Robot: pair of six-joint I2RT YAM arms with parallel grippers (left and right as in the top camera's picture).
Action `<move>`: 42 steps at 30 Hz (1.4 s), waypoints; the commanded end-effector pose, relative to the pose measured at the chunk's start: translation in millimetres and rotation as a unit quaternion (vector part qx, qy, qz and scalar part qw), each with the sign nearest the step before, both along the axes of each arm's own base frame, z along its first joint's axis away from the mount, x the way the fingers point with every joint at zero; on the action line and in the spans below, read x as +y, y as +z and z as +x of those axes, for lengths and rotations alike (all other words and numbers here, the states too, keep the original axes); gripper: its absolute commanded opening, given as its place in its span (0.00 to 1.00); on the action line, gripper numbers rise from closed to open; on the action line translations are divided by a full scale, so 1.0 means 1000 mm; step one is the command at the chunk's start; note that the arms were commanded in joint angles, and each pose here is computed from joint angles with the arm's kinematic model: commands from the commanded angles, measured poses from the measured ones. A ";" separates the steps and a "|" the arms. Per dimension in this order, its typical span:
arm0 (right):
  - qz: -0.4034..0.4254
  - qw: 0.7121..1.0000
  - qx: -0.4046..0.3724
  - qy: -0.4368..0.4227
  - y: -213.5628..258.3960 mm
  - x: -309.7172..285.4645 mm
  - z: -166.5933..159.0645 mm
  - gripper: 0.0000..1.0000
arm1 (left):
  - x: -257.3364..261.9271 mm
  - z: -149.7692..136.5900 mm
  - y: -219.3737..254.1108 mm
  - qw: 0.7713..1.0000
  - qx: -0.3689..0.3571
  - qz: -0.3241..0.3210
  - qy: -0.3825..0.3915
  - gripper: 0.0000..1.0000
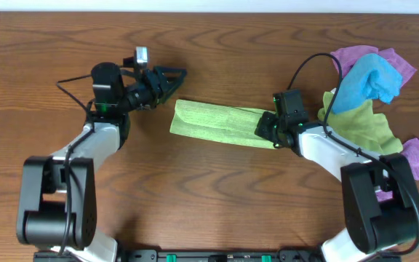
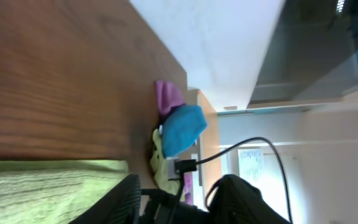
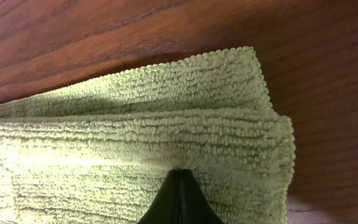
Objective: Fold the cloth
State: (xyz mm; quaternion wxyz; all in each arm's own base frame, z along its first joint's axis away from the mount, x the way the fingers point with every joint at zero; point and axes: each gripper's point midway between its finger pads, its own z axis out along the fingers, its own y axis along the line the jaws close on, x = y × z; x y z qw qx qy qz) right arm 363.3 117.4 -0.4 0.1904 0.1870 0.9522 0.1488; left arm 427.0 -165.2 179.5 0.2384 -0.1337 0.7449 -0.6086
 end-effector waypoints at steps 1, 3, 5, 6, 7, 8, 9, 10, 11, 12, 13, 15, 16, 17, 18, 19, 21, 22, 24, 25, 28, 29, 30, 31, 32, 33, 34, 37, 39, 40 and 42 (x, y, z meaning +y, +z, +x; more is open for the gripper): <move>-0.018 1.000 0.015 -0.018 -0.010 -0.010 -0.003 0.01 | 0.003 0.001 0.010 1.000 -0.010 0.001 -0.001 0.47; -0.018 1.000 0.015 -0.018 -0.010 -0.010 -0.003 0.02 | 0.003 -0.002 0.000 1.000 0.002 0.013 -0.005 0.50; -0.018 1.000 0.014 -0.018 -0.010 -0.010 -0.002 0.02 | 0.002 -0.006 -0.016 0.999 0.025 0.031 -0.005 0.53; -0.018 1.000 0.014 -0.018 -0.010 -0.010 -0.002 0.02 | 0.001 -0.007 -0.022 0.999 0.031 0.040 -0.005 0.54; -0.018 1.000 0.014 -0.018 -0.010 -0.010 -0.002 0.01 | 0.000 -0.008 -0.027 0.998 0.034 0.051 -0.004 0.53; -0.017 1.000 0.014 -0.017 -0.010 -0.010 -0.002 0.02 | -0.002 -0.010 -0.033 0.997 0.037 0.061 -0.004 0.51; -0.014 1.000 0.015 -0.016 -0.010 -0.009 -0.003 0.02 | -0.004 -0.010 -0.037 0.997 0.039 0.072 -0.002 0.46; -0.011 1.000 0.016 -0.014 -0.010 -0.008 -0.003 0.02 | -0.007 -0.011 -0.041 0.996 0.040 0.082 -0.002 0.42; -0.005 1.000 0.016 -0.011 -0.009 -0.006 -0.003 0.03 | -0.009 -0.012 -0.045 0.995 0.041 0.092 0.000 0.35; 0.000 1.000 0.018 -0.009 -0.009 -0.004 -0.004 0.10 | -0.012 -0.014 -0.051 0.994 0.044 0.105 -0.001 0.25; 0.005 1.000 0.018 -0.006 -0.008 -0.002 -0.004 0.13 | -0.014 -0.016 -0.056 0.992 0.049 0.116 0.000 0.17; 0.017 1.000 0.019 -0.001 -0.006 0.003 -0.005 0.21 | -0.018 -0.021 -0.071 0.987 0.067 0.145 0.006 0.06; 0.022 1.000 0.019 0.002 -0.004 0.004 -0.005 0.23 | -0.019 -0.024 -0.080 0.983 0.082 0.164 0.014 0.06; 0.024 1.000 0.018 0.003 -0.004 0.005 -0.005 0.27 | -0.018 -0.026 -0.088 0.979 0.096 0.179 0.023 0.06; 0.028 0.999 0.017 0.005 -0.002 0.007 -0.005 0.29 | -0.017 -0.028 -0.098 0.973 0.111 0.199 0.034 0.06; 0.032 0.999 0.014 0.006 0.000 0.008 -0.004 0.32 | -0.016 -0.031 -0.106 0.967 0.122 0.219 0.044 0.06; 0.040 0.999 0.004 0.010 0.006 0.011 -0.002 0.41 | -0.015 -0.034 -0.117 0.956 0.134 0.254 0.062 0.06; 0.048 0.999 -0.004 0.013 0.012 0.014 0.001 0.46 | -0.014 -0.036 -0.123 0.949 0.137 0.275 0.074 0.06; 0.055 0.998 -0.021 0.016 0.022 0.016 0.005 0.57 | -0.011 -0.038 -0.132 0.934 0.138 0.315 0.096 0.06; 0.058 0.998 -0.030 0.016 0.028 0.017 0.007 0.61 | -0.010 -0.038 -0.135 0.929 0.135 0.329 0.103 0.06; 0.067 0.996 -0.057 0.019 0.047 0.019 0.013 0.75 | -0.006 -0.036 -0.138 0.914 0.120 0.367 0.127 0.06; 0.070 0.995 -0.064 0.020 0.053 0.020 0.013 0.80 | -0.004 -0.036 -0.138 0.909 0.118 0.376 0.135 0.06; 0.072 0.995 -0.070 0.021 0.058 0.020 0.014 0.84 | -0.002 -0.035 -0.140 0.905 0.116 0.385 0.143 0.06; 0.078 0.994 -0.079 0.024 0.067 0.022 0.014 0.90 | 0.000 -0.034 -0.142 0.900 0.116 0.393 0.150 0.06; 0.080 0.993 -0.084 0.025 0.072 0.022 0.014 0.94 | 0.001 -0.034 -0.143 0.897 0.115 0.398 0.154 0.06; 0.082 0.992 -0.088 0.026 0.078 0.022 0.013 0.99 | 0.003 -0.034 -0.148 0.894 0.119 0.403 0.156 0.06; 0.080 0.993 -0.087 0.025 0.081 0.021 0.010 0.99 | 0.004 -0.035 -0.152 0.892 0.122 0.406 0.155 0.06; 0.065 0.995 -0.070 0.011 0.082 0.008 0.000 0.99 | 0.005 -0.037 -0.167 0.887 0.136 0.414 0.150 0.06; 0.045 0.998 -0.051 -0.006 0.077 -0.006 -0.008 0.99 | 0.005 -0.040 -0.177 0.885 0.145 0.418 0.143 0.06; 0.035 0.998 -0.041 -0.014 0.074 -0.012 -0.012 0.99 | 0.005 -0.041 -0.181 0.884 0.150 0.419 0.143 0.06; 0.014 0.999 -0.009 -0.033 0.063 -0.028 -0.022 0.99 | 0.005 -0.042 -0.185 0.884 0.155 0.419 0.138 0.06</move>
